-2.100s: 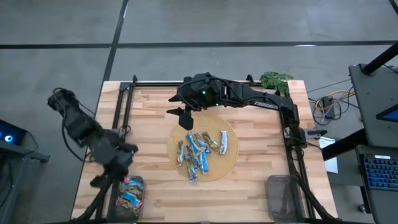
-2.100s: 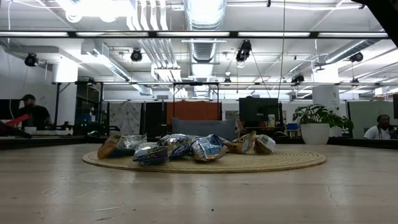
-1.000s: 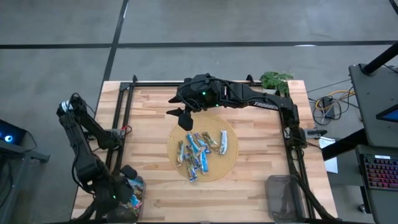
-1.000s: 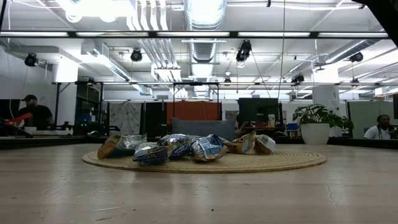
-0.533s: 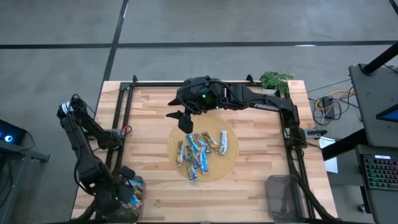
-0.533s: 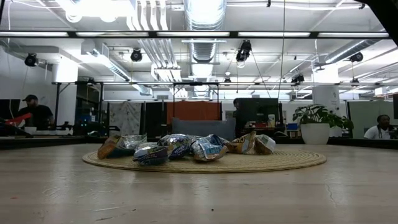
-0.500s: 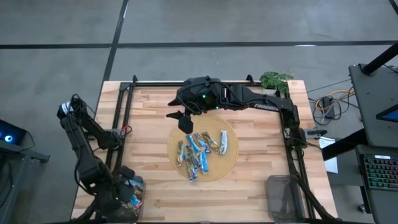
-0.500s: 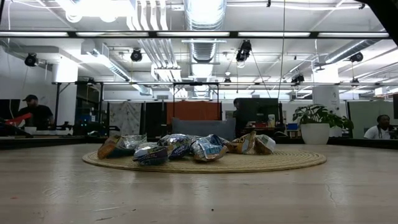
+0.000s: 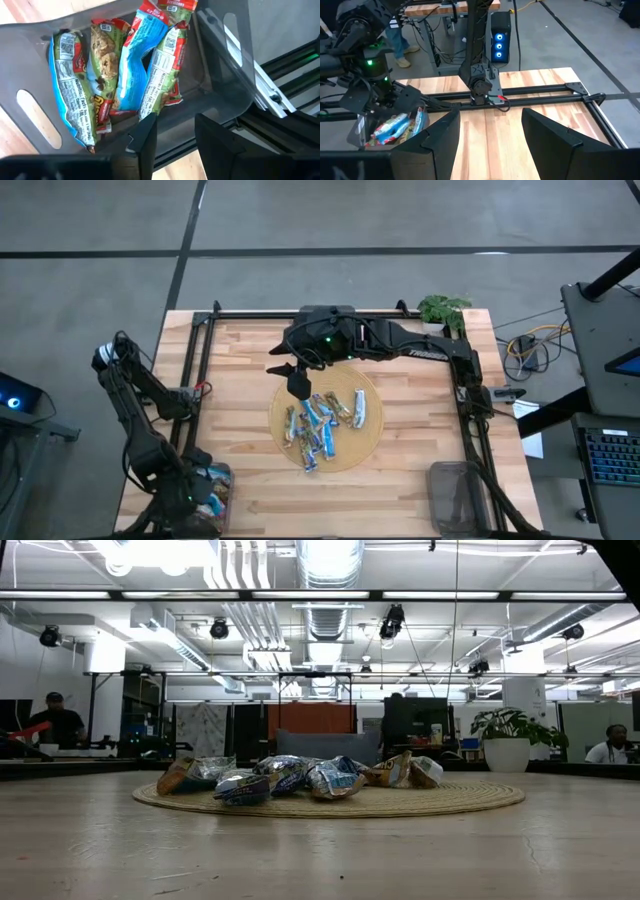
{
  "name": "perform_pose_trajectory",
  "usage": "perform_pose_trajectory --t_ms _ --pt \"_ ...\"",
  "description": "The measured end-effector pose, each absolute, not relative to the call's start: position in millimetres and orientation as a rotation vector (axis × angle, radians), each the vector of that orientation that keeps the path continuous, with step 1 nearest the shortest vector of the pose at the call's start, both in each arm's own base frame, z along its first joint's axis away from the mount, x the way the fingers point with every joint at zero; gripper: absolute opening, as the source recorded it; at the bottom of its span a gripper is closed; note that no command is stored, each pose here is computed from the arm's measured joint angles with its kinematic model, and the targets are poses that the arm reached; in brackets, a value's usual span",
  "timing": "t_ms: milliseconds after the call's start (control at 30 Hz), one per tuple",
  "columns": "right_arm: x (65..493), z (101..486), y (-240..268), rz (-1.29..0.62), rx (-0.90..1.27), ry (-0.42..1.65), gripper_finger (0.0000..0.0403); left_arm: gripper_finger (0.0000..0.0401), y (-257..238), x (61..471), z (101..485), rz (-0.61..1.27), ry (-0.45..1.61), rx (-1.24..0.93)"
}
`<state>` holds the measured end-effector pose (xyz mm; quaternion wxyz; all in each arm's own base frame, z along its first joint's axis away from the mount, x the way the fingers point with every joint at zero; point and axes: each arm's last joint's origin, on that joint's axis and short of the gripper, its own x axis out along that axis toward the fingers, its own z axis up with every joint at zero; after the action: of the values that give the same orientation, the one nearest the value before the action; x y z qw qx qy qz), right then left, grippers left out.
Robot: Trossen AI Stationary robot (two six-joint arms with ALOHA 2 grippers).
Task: Pick and place Granola Bars by type
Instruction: Put the blue granola bar into the top black bin
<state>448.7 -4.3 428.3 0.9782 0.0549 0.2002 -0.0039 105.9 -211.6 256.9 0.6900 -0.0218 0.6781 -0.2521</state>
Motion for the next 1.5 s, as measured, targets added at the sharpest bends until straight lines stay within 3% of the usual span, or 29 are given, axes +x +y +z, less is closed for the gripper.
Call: perform_pose_trajectory --t_ms 267,567,767,1000,1267,1500 --pt "448.7 428.2 -4.3 -0.006 0.103 0.404 0.0203 0.0108 -197.4 115.2 267.1 -0.483 1.505 -0.022" --pt "442.7 429.1 -4.2 0.004 0.056 0.442 0.0203 0.0006 -175.9 143.1 304.7 -0.414 1.275 0.006" --pt "434.0 434.1 -4.1 0.012 0.025 0.464 0.0203 0.0001 -134.6 147.8 331.3 -0.240 1.085 -0.018" --pt "406.4 461.3 -4.6 0.014 0.001 0.424 0.0203 0.0000 -85.3 135.6 381.2 -0.016 0.691 -0.019" --pt "378.6 488.3 -4.0 0.016 -0.013 0.356 0.0200 0.0000 -53.2 115.5 430.1 0.089 0.278 0.003" --pt "370.3 484.2 -6.1 -0.015 -0.038 0.439 0.0137 0.0000 -43.0 108.2 445.1 0.110 0.147 0.028"
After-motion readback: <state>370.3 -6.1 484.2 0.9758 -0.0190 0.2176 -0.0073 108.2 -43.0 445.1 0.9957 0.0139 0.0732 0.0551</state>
